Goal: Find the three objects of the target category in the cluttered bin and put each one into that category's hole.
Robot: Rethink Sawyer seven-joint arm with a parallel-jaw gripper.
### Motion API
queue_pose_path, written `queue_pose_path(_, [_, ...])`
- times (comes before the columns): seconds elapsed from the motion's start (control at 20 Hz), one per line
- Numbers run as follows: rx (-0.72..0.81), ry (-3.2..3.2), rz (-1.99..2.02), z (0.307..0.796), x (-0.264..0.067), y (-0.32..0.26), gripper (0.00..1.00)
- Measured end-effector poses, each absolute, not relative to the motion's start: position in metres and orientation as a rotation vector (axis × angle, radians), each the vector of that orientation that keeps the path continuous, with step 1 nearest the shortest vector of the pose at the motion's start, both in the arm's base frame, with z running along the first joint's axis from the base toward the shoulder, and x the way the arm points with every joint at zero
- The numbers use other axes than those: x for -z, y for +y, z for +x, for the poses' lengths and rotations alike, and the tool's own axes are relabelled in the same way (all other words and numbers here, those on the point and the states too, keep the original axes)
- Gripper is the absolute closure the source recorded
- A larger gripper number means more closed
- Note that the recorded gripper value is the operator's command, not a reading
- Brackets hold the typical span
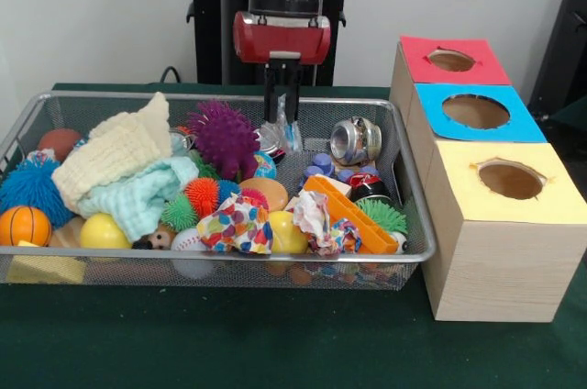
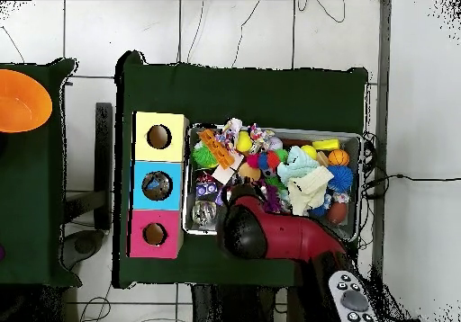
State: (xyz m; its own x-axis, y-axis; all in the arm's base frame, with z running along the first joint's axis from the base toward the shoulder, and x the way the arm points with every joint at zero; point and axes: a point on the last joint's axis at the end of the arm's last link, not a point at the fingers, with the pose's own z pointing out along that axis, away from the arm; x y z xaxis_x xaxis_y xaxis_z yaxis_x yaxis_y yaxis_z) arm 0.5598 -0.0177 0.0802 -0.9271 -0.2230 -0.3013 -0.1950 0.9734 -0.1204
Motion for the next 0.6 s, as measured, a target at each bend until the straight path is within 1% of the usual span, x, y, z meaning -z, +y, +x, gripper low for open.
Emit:
queue_pose_path(0.1, [0.126, 2.798, -0.293, 0.567, -0.094, -0.017, 1.00])
queue_pose_path(0.2, [0.126, 2.790, -0.274, 0.577, -0.117, -0.014, 1.00])
queue_pose_path(0.45, [0.130, 2.790, -0.257, 0.584, -0.143, -0.006, 1.00])
queue_pose_path(0.5, [0.127, 2.794, -0.254, 0.587, -0.157, 0.001, 1.00])
queue_pose_path(0.6, [0.122, 2.800, -0.255, 0.588, -0.167, 0.008, 1.00])
